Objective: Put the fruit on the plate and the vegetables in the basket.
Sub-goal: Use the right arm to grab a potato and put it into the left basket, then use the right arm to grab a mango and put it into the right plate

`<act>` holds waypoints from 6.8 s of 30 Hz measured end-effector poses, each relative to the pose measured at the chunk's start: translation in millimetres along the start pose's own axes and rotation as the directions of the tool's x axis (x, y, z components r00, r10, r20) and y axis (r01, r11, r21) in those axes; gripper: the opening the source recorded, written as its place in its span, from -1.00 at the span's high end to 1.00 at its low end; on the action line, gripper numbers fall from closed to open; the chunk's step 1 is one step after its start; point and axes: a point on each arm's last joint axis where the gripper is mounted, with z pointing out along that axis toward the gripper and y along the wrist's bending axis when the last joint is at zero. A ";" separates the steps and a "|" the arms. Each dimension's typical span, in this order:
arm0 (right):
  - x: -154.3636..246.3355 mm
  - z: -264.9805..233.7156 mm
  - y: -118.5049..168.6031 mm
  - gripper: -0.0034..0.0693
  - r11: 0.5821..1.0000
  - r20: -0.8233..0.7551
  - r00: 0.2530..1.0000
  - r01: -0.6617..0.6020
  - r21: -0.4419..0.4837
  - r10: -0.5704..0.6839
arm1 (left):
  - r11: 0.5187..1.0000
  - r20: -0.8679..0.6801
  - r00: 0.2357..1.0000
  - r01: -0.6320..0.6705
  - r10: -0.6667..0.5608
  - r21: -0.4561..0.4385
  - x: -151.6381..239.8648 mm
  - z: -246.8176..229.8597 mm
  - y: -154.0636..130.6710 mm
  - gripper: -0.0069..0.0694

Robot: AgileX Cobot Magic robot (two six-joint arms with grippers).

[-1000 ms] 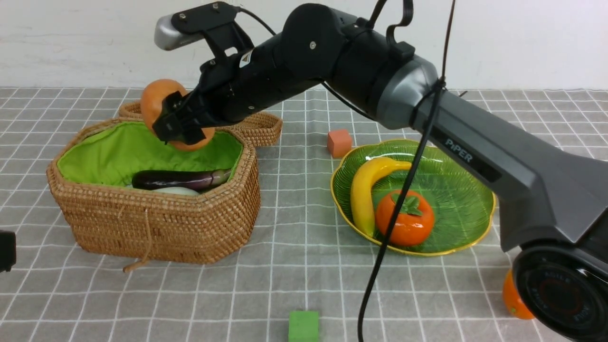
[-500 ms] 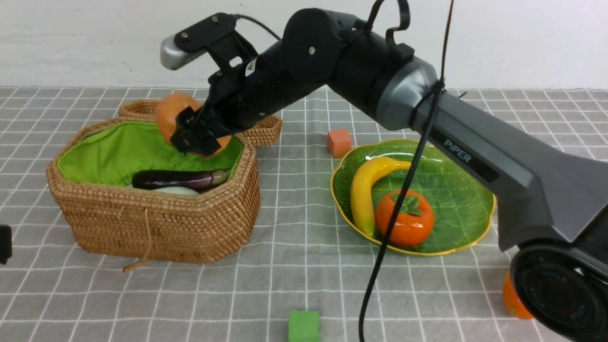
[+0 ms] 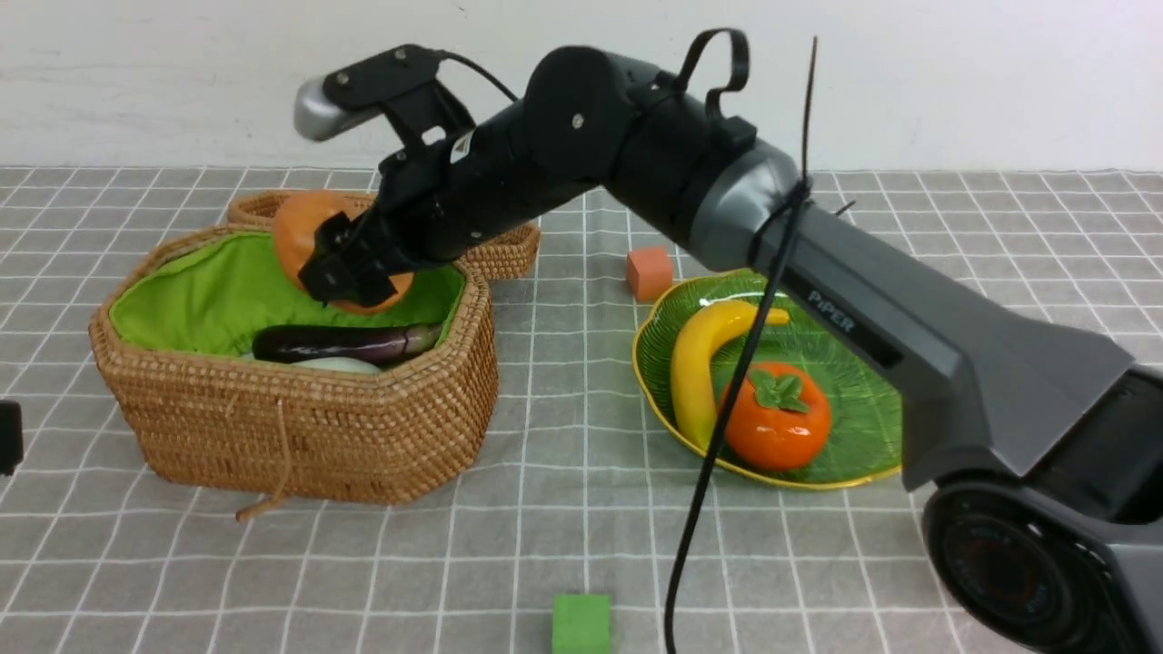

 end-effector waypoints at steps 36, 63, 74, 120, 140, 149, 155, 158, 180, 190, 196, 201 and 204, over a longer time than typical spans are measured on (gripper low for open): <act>-2.3 -7.8 -5.1 -0.78 0.999 -0.028 0.999 0.025 0.045 -0.024 | 0.999 -0.014 1.000 -0.025 0.024 -0.040 1.2 -0.1 3.7 0.85; -15.0 -24.0 3.0 -0.96 1.000 -0.002 1.000 -0.028 0.011 0.028 | 0.999 -0.015 1.000 -0.025 0.024 -0.041 1.3 -0.1 3.8 0.85; -19.4 -15.4 -2.0 -0.80 0.996 0.100 0.994 -0.061 0.069 0.054 | 0.999 -0.013 1.000 -0.024 0.023 -0.039 1.1 -0.1 3.6 0.85; -50.2 -64.6 21.4 -0.80 0.987 0.120 0.980 -0.158 -0.017 0.159 | 0.998 -0.007 0.998 -0.056 0.056 -0.039 0.4 -0.1 3.6 0.85; -32.2 -27.7 11.3 -0.80 0.993 0.069 0.997 -0.023 0.115 0.015 | 0.998 -0.001 0.998 -0.059 0.059 -0.039 -0.1 -0.1 3.5 0.84; -26.9 -27.9 17.3 -0.80 0.997 0.003 0.999 -0.041 0.059 0.041 | 0.998 -0.003 0.998 -0.058 0.058 -0.039 0.0 -0.1 3.5 0.83; -27.6 -27.8 22.3 -0.80 0.999 0.005 0.999 0.039 0.015 -0.040 | 0.998 -0.003 0.998 -0.058 0.058 -0.039 0.0 -0.1 3.5 0.83; -28.1 -27.8 23.5 -0.92 0.997 0.011 0.997 0.080 0.003 -0.080 | 0.998 -0.003 0.998 -0.058 0.058 -0.039 0.0 -0.1 3.5 0.83; -59.5 -162.1 24.5 0.19 1.000 -0.108 0.994 -0.001 -0.015 0.000 | 0.990 0.293 0.953 0.046 -0.082 0.130 60.7 -11.8 16.2 0.81; -62.5 -179.4 22.7 0.65 0.999 -0.087 0.996 -0.031 -0.023 0.029 | 0.971 0.362 0.909 0.145 -0.207 0.193 90.5 -6.2 22.9 0.80; -70.1 -211.4 29.2 0.66 0.994 -0.063 0.993 -0.095 0.062 0.099 | 0.969 0.379 0.902 0.140 -0.209 0.201 88.9 -7.0 22.4 0.79; -58.4 -257.7 37.8 0.66 0.966 -0.099 0.984 -0.124 0.226 0.149 | 0.964 0.389 0.894 0.142 -0.222 0.224 87.5 -7.9 20.9 0.79; -31.1 -278.0 44.7 0.66 0.943 -0.175 0.965 -0.136 0.302 0.195 | 0.963 0.390 0.893 0.143 -0.225 0.227 87.3 -8.0 20.7 0.79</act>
